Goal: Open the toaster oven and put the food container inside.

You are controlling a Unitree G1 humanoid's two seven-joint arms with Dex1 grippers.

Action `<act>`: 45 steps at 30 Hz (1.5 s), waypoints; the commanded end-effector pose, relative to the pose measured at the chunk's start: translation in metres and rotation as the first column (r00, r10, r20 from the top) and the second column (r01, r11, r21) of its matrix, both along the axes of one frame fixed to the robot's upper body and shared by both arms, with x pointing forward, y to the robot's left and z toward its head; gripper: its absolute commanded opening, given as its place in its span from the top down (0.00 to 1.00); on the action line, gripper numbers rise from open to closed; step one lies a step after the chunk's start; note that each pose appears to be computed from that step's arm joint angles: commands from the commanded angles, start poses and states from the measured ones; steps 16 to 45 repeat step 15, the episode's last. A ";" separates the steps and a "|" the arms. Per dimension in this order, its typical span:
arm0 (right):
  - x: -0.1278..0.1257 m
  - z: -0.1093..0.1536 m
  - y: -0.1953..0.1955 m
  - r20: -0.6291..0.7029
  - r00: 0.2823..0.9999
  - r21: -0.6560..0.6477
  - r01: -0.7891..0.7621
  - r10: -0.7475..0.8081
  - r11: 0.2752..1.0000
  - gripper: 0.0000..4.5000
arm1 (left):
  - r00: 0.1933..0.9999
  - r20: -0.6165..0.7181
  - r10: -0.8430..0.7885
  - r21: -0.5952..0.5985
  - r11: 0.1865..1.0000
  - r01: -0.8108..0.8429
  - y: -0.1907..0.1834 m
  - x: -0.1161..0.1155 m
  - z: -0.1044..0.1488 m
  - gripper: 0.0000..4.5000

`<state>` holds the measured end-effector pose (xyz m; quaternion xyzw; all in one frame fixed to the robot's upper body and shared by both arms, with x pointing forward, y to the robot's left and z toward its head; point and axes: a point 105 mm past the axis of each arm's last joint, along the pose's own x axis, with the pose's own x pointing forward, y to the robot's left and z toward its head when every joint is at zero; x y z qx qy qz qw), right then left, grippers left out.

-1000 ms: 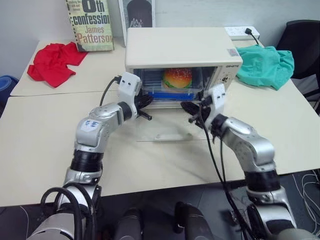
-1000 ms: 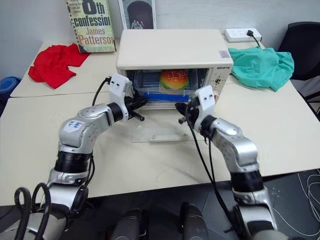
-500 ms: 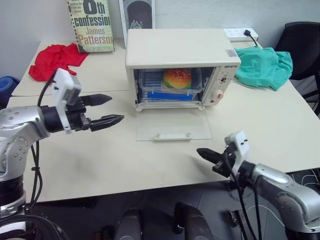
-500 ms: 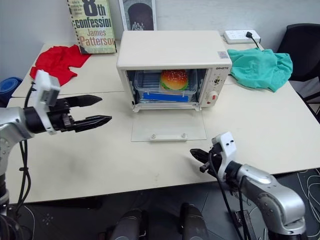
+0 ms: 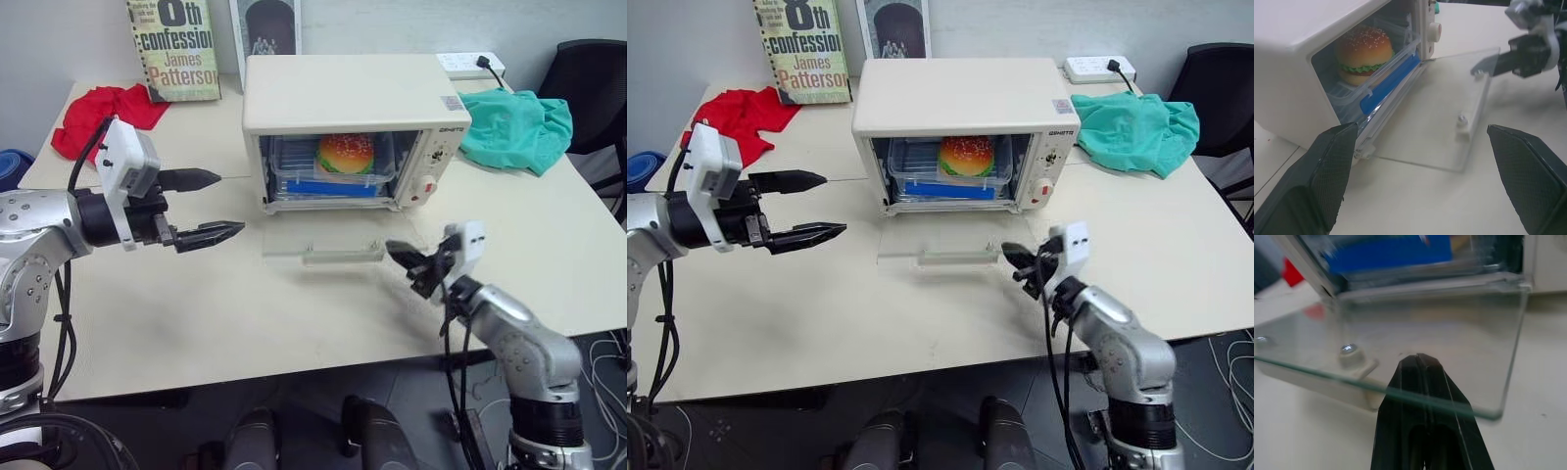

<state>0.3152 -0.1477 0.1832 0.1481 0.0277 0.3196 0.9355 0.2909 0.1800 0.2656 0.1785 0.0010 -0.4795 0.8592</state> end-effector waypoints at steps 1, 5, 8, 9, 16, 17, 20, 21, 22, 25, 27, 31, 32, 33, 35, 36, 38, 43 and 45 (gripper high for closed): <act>-0.027 0.051 -0.020 0.107 0.990 -0.104 -0.079 0.090 0.991 0.79 | 0.999 0.045 0.023 0.039 0.999 -0.025 0.008 0.001 0.007 0.00; -0.049 0.087 -0.047 0.110 0.980 -0.170 -0.147 0.167 0.974 0.50 | 0.999 0.040 -0.006 0.047 0.999 0.004 0.010 0.003 0.010 0.00; -0.058 0.102 -0.060 0.104 0.979 -0.192 -0.152 0.174 0.970 0.27 | 0.999 0.035 -0.026 0.042 0.999 0.025 0.011 0.004 0.012 0.00; -0.059 0.103 -0.063 0.101 0.981 -0.226 -0.142 0.169 0.964 0.18 | 0.999 0.028 -0.039 0.038 0.999 0.038 0.011 0.002 0.013 0.00; -0.055 0.093 -0.074 0.097 0.987 -0.316 -0.090 0.126 0.945 0.04 | 0.999 0.014 -0.049 -0.029 0.998 0.050 0.015 -0.003 0.021 0.00; -0.055 0.093 -0.074 0.097 0.987 -0.316 -0.090 0.126 0.945 0.04 | 0.999 0.014 -0.049 -0.029 0.998 0.050 0.015 -0.003 0.021 0.00; -0.055 0.093 -0.074 0.097 0.987 -0.316 -0.090 0.126 0.945 0.04 | 0.999 0.014 -0.049 -0.029 0.998 0.050 0.015 -0.003 0.021 0.00; -0.055 0.093 -0.074 0.097 0.987 -0.316 -0.090 0.126 0.945 0.04 | 0.999 0.014 -0.049 -0.029 0.998 0.050 0.015 -0.003 0.021 0.00; -0.055 0.093 -0.074 0.097 0.987 -0.316 -0.090 0.126 0.945 0.04 | 0.999 0.014 -0.049 -0.029 0.998 0.050 0.015 -0.003 0.021 0.00; -0.055 0.093 -0.074 0.097 0.987 -0.316 -0.090 0.126 0.945 0.04 | 0.999 0.014 -0.049 -0.029 0.998 0.050 0.015 -0.003 0.021 0.00; -0.055 0.093 -0.074 0.097 0.987 -0.316 -0.090 0.126 0.945 0.04 | 0.999 0.014 -0.049 -0.029 0.998 0.050 0.015 -0.003 0.021 0.00; -0.055 0.093 -0.074 0.097 0.987 -0.316 -0.090 0.126 0.945 0.04 | 0.999 0.014 -0.049 -0.029 0.998 0.050 0.015 -0.003 0.021 0.00; -0.055 0.093 -0.074 0.097 0.987 -0.316 -0.090 0.126 0.945 0.04 | 0.999 0.014 -0.049 -0.029 0.998 0.050 0.015 -0.003 0.021 0.00; -0.055 0.093 -0.074 0.097 0.987 -0.316 -0.090 0.126 0.945 0.04 | 0.999 0.014 -0.049 -0.029 0.998 0.050 0.015 -0.003 0.021 0.00; -0.055 0.093 -0.074 0.097 0.987 -0.316 -0.090 0.126 0.945 0.04 | 0.999 0.014 -0.049 -0.029 0.998 0.050 0.015 -0.003 0.021 0.00; -0.055 0.093 -0.074 0.097 0.987 -0.316 -0.090 0.126 0.945 0.04 | 0.999 0.014 -0.049 -0.029 0.998 0.050 0.015 -0.003 0.021 0.00; -0.055 0.093 -0.074 0.097 0.987 -0.316 -0.090 0.126 0.945 0.04 | 0.999 0.014 -0.049 -0.029 0.998 0.050 0.015 -0.003 0.021 0.00; -0.055 0.093 -0.074 0.097 0.987 -0.316 -0.090 0.126 0.945 0.04 | 0.999 0.014 -0.049 -0.029 0.998 0.050 0.015 -0.003 0.021 0.00; -0.055 0.093 -0.074 0.097 0.987 -0.316 -0.090 0.126 0.945 0.04 | 0.999 0.014 -0.049 -0.029 0.998 0.050 0.015 -0.003 0.021 0.00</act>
